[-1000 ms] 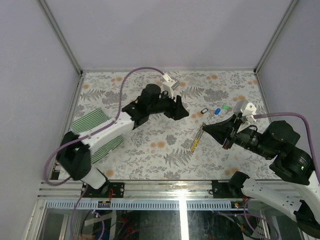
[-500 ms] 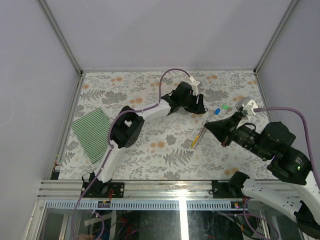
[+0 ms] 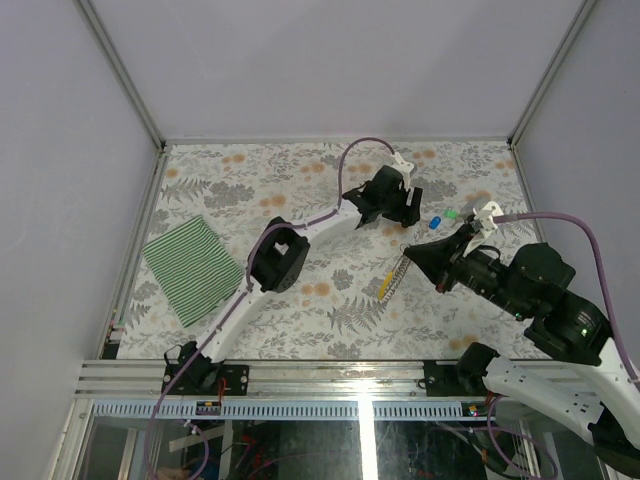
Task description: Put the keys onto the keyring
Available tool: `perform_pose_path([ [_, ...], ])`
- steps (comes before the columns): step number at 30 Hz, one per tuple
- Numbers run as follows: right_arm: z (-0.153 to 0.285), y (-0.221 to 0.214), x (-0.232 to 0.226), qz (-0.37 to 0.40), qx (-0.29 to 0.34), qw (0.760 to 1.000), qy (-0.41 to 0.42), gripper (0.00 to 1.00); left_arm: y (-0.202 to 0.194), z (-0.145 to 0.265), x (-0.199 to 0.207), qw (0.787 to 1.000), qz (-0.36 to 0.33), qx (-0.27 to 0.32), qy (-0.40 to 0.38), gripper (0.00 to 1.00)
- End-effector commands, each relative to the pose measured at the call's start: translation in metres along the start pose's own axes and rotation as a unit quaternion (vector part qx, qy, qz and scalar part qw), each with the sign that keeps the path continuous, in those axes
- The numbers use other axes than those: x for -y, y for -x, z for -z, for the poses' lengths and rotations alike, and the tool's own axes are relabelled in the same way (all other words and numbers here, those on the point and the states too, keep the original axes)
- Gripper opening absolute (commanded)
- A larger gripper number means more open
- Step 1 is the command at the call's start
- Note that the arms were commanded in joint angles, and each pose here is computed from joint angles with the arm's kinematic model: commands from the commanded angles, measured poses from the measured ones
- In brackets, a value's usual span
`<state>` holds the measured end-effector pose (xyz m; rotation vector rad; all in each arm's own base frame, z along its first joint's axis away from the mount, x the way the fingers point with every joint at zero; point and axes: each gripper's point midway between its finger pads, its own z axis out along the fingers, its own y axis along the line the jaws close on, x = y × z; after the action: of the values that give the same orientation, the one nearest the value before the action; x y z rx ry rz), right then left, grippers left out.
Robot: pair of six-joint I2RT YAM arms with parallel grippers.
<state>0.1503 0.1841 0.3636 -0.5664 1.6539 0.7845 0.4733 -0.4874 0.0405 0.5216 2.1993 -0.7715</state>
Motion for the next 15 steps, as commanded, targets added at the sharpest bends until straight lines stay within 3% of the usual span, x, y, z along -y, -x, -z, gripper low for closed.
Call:
perform_pose_path([
  [1, -0.003, 0.021, -0.004, -0.005, 0.043, 0.999, 0.008, 0.0, 0.017, -0.008, 0.002, 0.999, -0.027, 0.035, 0.027, 0.76],
  [10, -0.003, 0.014, -0.001, -0.002, 0.035, 0.999, 0.002, 0.0, 0.005, -0.027, 0.003, 0.999, -0.014, 0.037, 0.021, 0.72],
  [15, -0.003, 0.014, -0.001, 0.001, 0.034, 0.999, 0.001, 0.0, 0.0, -0.031, 0.003, 0.999, -0.008, 0.035, 0.017, 0.63],
])
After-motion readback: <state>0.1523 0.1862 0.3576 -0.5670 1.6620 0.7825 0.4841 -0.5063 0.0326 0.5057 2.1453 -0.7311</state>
